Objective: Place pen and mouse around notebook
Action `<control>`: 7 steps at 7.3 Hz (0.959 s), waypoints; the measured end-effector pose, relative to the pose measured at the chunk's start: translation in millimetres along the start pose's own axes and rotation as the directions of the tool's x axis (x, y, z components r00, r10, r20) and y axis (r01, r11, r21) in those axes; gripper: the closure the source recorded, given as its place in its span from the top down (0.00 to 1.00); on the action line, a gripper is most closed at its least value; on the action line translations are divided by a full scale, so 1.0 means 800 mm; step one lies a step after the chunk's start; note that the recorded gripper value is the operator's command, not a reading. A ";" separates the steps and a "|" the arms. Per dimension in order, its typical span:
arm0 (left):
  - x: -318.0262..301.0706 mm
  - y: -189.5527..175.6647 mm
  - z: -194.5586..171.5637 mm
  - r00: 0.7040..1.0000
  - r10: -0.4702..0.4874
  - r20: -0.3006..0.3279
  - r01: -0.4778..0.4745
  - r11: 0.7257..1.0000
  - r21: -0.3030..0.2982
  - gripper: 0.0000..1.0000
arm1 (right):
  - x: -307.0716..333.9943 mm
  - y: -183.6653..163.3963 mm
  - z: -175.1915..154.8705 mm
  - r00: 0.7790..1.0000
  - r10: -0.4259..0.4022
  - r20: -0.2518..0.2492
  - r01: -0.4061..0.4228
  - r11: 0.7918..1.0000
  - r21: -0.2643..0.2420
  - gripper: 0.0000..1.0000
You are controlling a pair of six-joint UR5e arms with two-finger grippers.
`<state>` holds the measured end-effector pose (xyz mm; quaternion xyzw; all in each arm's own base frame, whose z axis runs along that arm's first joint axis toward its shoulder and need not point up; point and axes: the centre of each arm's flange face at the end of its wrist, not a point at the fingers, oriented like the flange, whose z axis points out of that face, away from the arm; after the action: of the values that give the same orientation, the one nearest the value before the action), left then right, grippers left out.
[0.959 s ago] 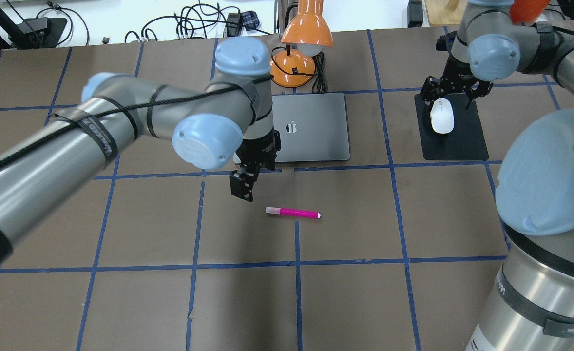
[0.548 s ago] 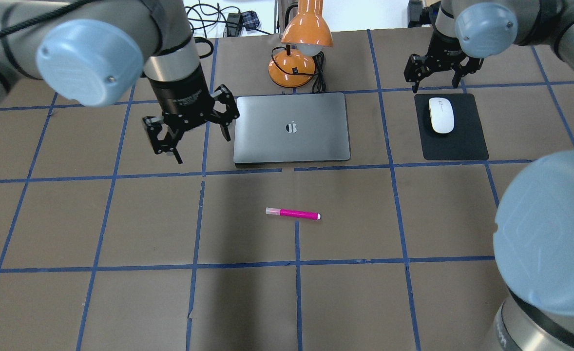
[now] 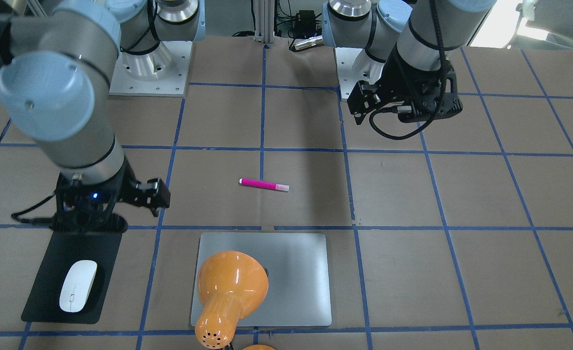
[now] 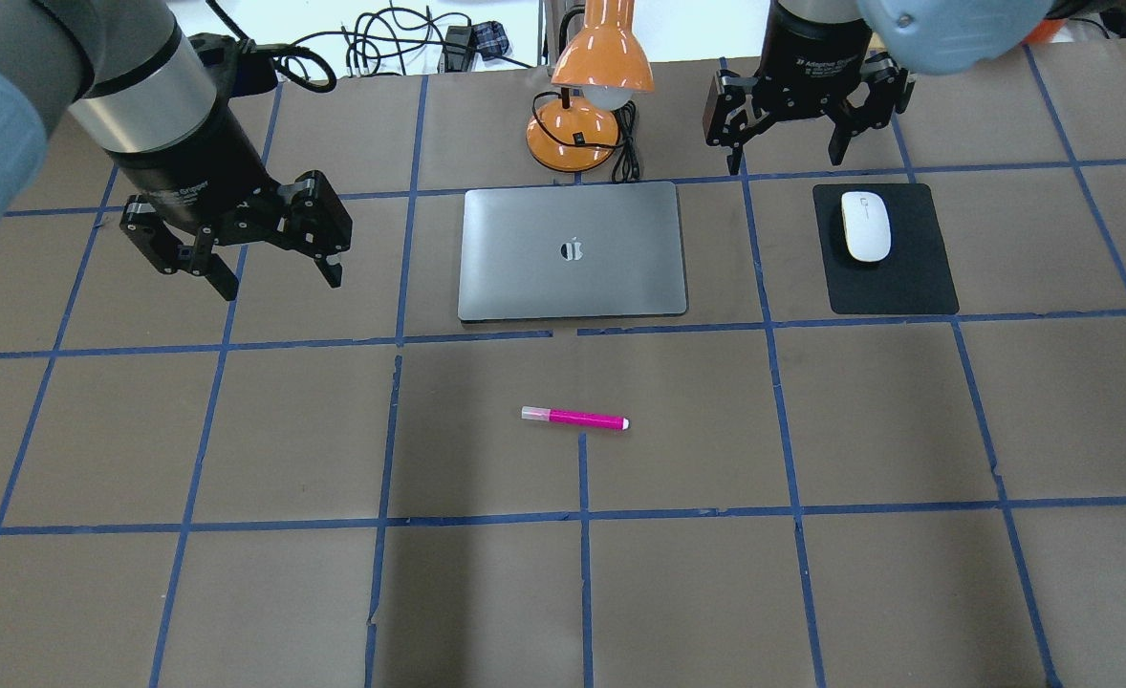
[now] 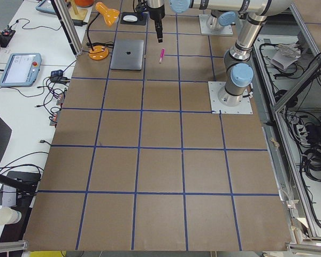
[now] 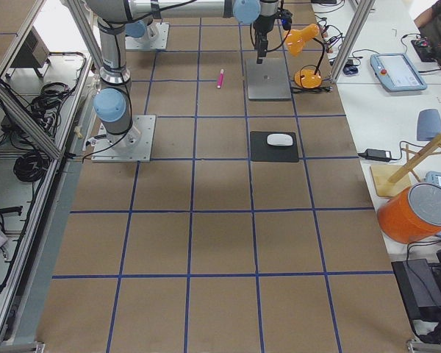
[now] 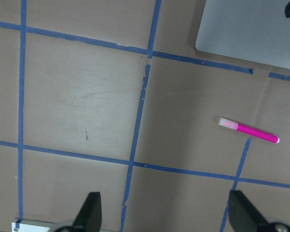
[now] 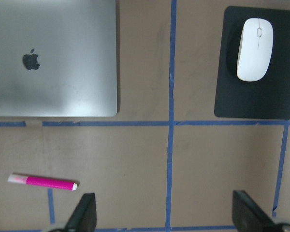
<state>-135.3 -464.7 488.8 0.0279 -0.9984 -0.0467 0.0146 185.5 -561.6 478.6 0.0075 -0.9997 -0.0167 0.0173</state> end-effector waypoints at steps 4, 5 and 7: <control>-0.004 -0.002 -0.007 0.998 0.063 0.004 -0.063 0.995 0.081 1.00 | 0.029 0.021 -0.008 0.998 0.051 0.021 -0.050 0.998 -0.036 1.00; -0.004 -0.002 -0.008 0.998 0.063 0.004 -0.063 0.995 0.083 1.00 | 0.030 0.018 0.001 0.998 0.055 0.023 -0.054 0.998 -0.036 1.00; -0.004 -0.001 -0.008 0.998 0.063 0.004 -0.063 0.995 0.084 1.00 | 0.038 0.022 0.029 0.998 0.062 0.001 -0.062 0.995 -0.078 1.00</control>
<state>-132.0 -466.2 495.0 -0.0029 -0.9999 -0.0042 0.0144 153.7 -543.4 457.2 -0.0243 -0.9981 -0.0550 0.0161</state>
